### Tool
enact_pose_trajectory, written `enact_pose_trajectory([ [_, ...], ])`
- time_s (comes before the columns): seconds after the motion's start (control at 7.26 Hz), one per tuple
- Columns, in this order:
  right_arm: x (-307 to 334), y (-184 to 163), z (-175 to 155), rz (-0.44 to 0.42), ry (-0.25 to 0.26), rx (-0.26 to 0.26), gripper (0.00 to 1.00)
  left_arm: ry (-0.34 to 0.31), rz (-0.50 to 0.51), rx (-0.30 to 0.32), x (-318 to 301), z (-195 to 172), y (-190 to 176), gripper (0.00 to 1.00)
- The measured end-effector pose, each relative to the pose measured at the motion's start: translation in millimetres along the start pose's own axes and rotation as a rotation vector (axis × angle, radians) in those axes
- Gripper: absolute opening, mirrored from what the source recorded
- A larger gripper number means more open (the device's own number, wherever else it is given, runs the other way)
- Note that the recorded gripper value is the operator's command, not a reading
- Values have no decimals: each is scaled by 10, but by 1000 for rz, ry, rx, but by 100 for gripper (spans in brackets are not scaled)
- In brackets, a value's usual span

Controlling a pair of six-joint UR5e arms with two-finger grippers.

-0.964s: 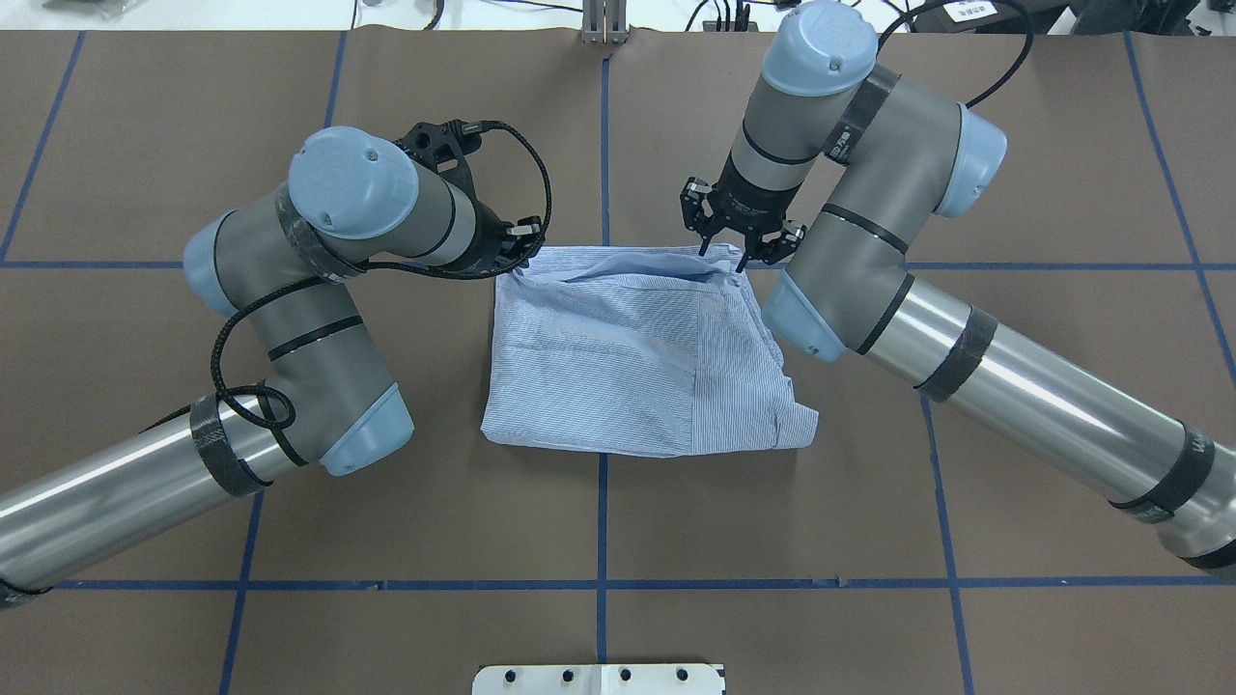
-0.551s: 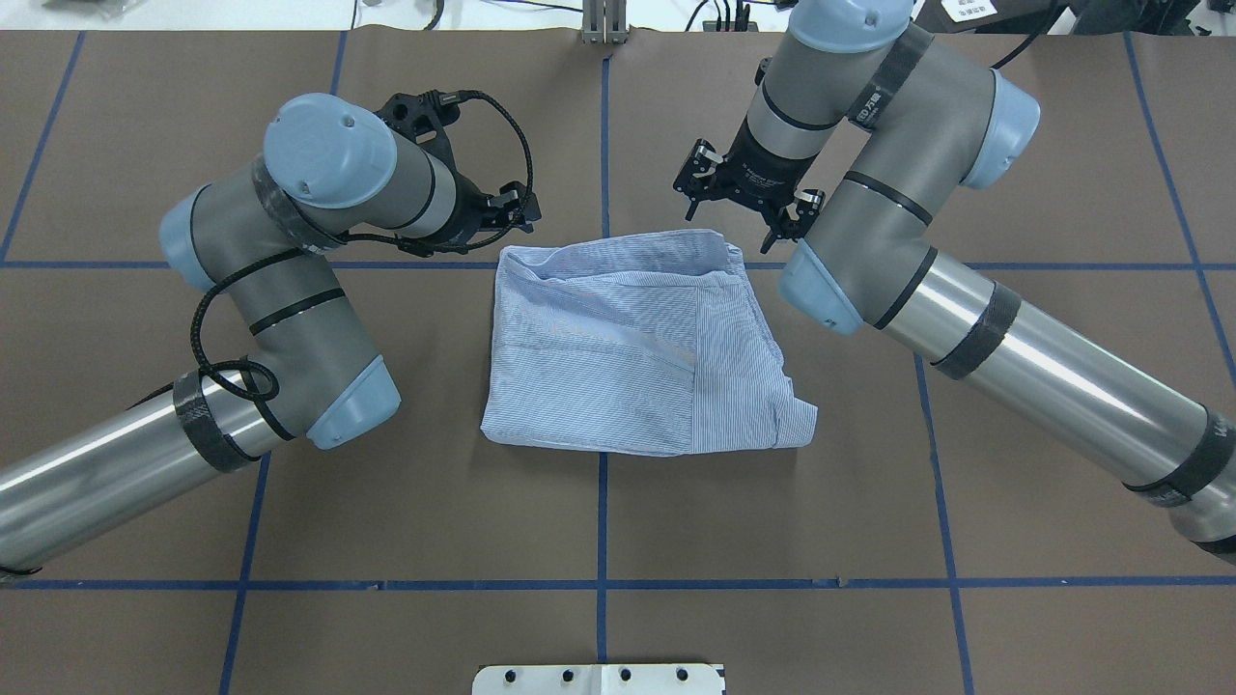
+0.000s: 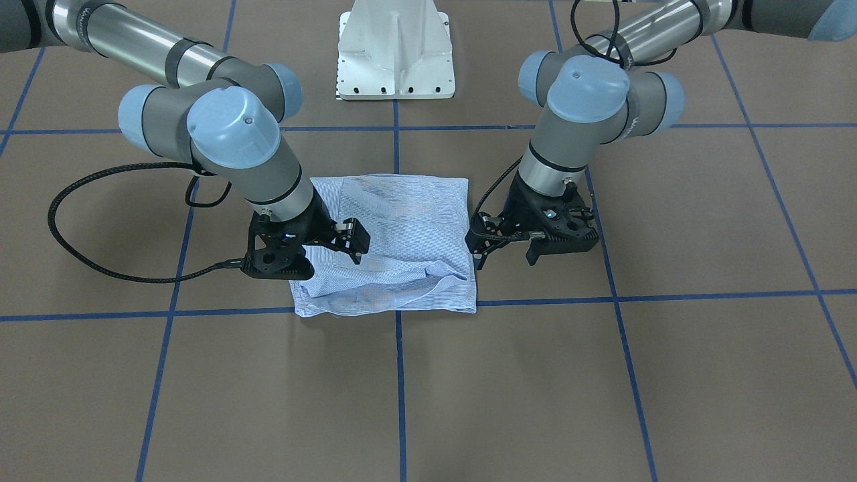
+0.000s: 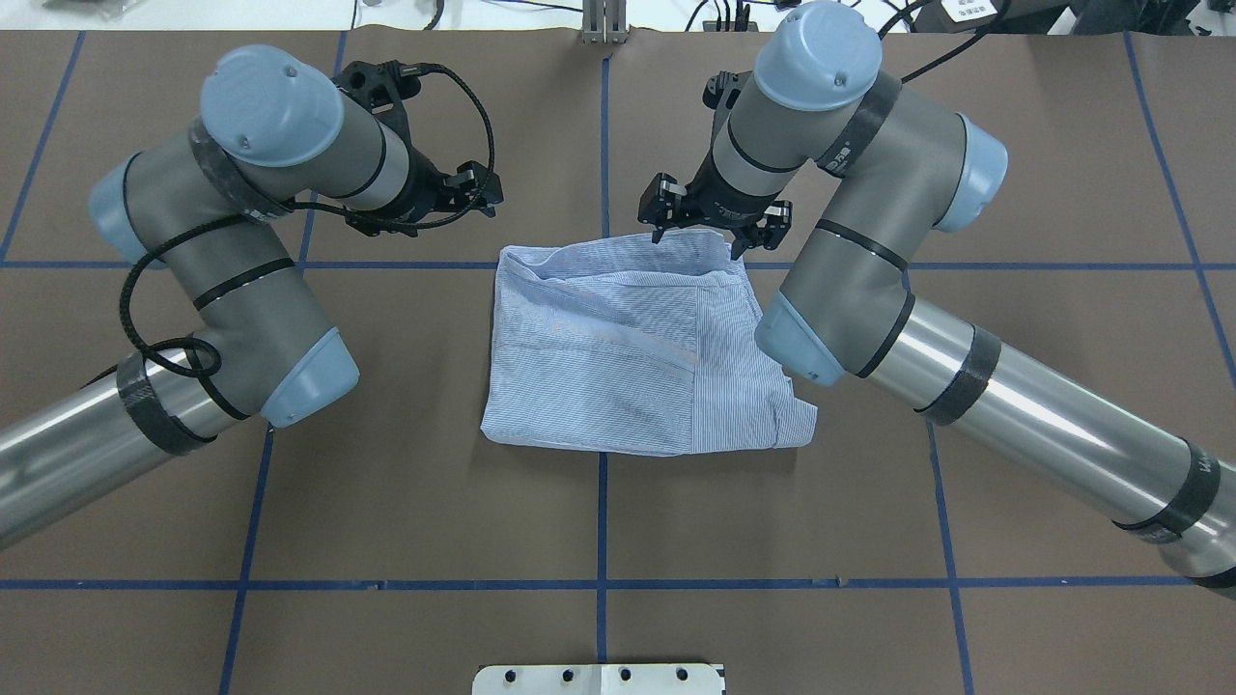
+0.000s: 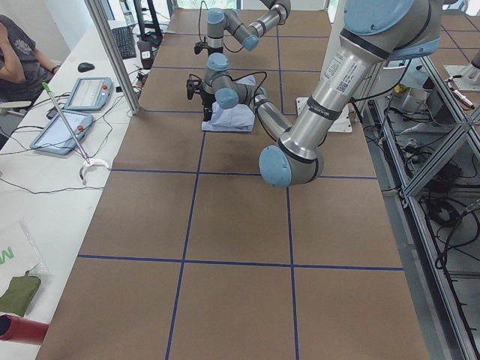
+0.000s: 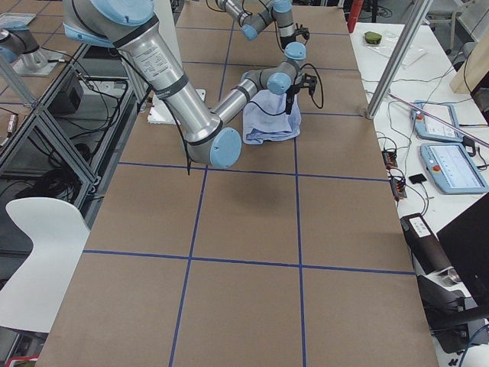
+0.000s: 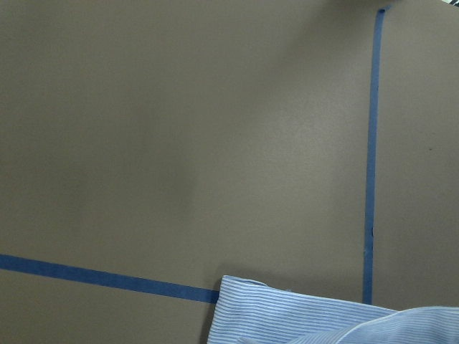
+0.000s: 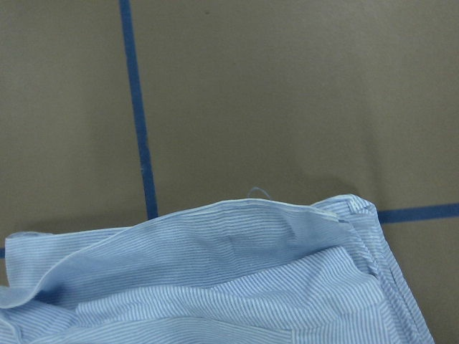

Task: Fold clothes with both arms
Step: 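Open both grippers and lift them off the folded shirt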

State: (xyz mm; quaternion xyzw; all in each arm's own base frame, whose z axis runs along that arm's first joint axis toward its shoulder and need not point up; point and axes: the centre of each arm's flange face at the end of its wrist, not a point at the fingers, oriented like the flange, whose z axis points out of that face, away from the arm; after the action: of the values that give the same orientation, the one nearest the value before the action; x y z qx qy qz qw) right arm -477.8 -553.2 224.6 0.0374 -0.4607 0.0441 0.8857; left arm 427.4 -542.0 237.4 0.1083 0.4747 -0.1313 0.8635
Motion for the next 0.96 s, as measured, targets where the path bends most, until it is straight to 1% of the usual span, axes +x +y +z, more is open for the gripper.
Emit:
enact_pose_trajectory([
  [0.14,79,12,73,-127,-8,37,100,0,14,4,-83,-79,11,100],
  [0.28,168,31,160,-214,-8,59,100,0,19,5,-119,-113,18,100],
  [0.41,196,96,261,-260,-6,62,100,-2,20,4,-147,-115,24,100],
  [0.55,166,194,359,-288,-4,67,100,-7,19,3,-179,-103,26,100],
  [0.69,119,291,447,-310,0,86,95,-10,17,2,-203,-95,29,100],
  [0.96,53,426,594,-333,17,122,82,-12,15,1,-220,-90,32,100],
])
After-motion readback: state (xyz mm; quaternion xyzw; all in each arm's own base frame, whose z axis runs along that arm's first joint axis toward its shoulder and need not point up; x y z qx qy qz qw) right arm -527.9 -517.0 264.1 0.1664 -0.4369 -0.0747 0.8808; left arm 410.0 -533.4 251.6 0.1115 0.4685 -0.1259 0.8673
